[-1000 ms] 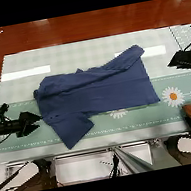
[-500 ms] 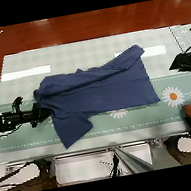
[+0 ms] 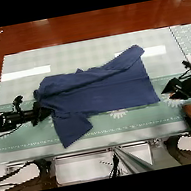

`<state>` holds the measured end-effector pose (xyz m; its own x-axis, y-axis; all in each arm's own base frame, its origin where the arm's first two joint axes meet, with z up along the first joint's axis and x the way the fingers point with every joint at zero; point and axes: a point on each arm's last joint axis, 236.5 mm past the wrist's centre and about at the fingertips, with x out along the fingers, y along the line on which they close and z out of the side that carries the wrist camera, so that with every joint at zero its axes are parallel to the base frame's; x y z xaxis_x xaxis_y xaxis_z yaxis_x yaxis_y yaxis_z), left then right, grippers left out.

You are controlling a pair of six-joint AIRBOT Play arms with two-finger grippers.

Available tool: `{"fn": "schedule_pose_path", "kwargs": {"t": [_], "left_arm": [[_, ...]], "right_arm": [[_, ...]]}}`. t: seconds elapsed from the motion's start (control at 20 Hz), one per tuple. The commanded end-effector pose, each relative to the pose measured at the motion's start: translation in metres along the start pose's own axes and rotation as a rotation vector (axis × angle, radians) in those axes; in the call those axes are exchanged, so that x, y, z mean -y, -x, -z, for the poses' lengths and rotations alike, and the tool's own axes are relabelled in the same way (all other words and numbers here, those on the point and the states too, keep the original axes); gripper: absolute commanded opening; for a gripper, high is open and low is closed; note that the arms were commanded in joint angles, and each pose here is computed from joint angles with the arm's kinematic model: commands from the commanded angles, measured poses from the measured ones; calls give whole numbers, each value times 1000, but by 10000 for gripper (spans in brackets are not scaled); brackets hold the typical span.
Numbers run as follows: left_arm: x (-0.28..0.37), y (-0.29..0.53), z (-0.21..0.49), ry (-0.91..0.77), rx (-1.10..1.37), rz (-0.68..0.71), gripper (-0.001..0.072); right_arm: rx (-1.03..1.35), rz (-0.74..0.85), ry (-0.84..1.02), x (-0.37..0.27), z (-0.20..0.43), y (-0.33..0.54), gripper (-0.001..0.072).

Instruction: Fold the shirts.

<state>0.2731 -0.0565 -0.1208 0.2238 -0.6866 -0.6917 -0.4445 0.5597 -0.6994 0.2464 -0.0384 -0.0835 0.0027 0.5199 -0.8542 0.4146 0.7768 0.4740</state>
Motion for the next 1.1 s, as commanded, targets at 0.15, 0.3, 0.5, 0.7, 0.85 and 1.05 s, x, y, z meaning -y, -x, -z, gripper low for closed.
{"fn": "schedule_pose_path", "kwargs": {"t": [0.15,0.3,0.5,0.7,0.85,1.05], "left_arm": [[5,2,3,-14,-11,13,23],[6,3,3,-20,-6,14,23],[37,25,-10,-110,57,52,22],[168,116,-36,-396,314,244,22],[299,231,2,-728,605,406,22],[417,376,116,-1200,1120,387,22]], "right_arm": [[53,-140,-79,-22,0,-34,596],[58,-101,5,-42,-3,-52,514],[-1,-192,108,-91,6,-47,21],[120,-418,354,-181,-13,45,20],[492,-523,588,-271,-24,169,20],[1138,-385,881,-348,28,357,19]]}}
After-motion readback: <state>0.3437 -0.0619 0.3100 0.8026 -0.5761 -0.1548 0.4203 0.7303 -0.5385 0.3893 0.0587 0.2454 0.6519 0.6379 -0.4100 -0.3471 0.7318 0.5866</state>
